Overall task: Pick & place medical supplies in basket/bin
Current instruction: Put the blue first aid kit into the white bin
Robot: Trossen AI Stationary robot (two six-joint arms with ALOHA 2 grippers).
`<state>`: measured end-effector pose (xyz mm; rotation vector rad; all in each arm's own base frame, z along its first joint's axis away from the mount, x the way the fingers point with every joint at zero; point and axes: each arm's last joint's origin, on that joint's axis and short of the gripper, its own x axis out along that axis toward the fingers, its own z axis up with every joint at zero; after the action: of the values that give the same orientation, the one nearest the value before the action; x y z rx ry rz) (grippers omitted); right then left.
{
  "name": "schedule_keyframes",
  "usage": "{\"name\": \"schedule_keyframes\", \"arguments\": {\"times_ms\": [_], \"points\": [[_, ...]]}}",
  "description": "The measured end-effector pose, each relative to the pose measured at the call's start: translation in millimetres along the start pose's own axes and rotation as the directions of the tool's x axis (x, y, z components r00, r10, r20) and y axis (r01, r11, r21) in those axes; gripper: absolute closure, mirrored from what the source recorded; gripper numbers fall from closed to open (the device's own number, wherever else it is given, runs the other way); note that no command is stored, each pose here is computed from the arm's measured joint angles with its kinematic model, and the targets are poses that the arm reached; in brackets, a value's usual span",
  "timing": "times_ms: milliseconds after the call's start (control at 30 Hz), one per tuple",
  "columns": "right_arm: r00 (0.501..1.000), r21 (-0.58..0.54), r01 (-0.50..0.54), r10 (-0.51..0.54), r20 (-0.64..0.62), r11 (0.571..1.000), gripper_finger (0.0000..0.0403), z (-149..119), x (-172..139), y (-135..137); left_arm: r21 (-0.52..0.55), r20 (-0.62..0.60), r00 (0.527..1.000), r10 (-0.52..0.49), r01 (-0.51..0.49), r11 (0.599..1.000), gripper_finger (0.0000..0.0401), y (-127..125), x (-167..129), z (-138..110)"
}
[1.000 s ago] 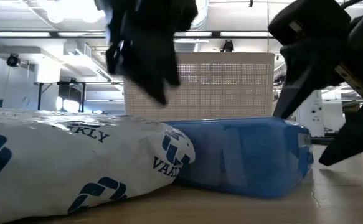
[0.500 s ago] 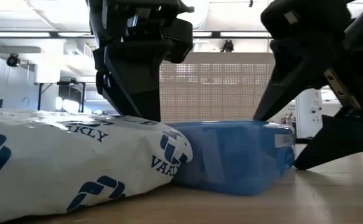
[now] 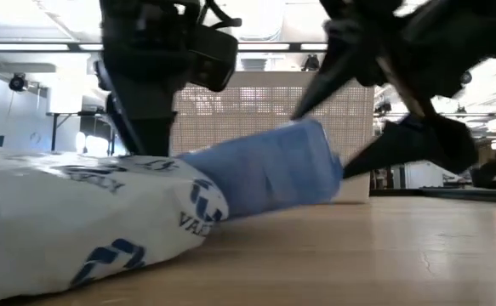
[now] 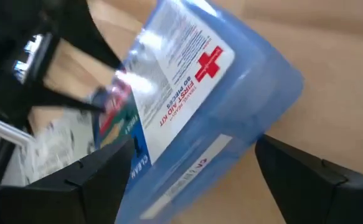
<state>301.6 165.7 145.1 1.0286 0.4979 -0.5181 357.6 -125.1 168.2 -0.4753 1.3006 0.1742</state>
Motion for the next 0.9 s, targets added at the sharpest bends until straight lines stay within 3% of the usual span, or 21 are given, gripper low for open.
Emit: {"name": "schedule_keyframes", "arguments": {"times_ms": [167,267,400,900], "points": [[0.996,-0.015,-0.064,0.065,0.065,0.998,0.0078,18.4,-2.6,21.7,0.012,-0.025,0.999,-0.024,0.024,1.000,0.0198,3.6,-3.8,-7.7],[0.989,-0.031,-0.130,0.132,0.071,0.991,0.0078,30.5,-3.9,41.2,0.016,0.069,0.998,-0.008,0.007,1.000,0.0198,7.5,-4.0,-5.7],[0.990,-0.092,-0.121,0.127,0.061,0.988,0.0079,40.1,2.3,48.6,0.008,0.095,0.995,-0.025,0.025,1.000,0.0199,12.4,-7.0,-10.6],[0.995,-0.018,-0.049,0.048,-0.084,0.999,0.0088,45.0,27.3,34.7,0.007,0.185,0.982,-0.045,0.045,0.999,0.0199,26.1,0.0,-22.8]]}}
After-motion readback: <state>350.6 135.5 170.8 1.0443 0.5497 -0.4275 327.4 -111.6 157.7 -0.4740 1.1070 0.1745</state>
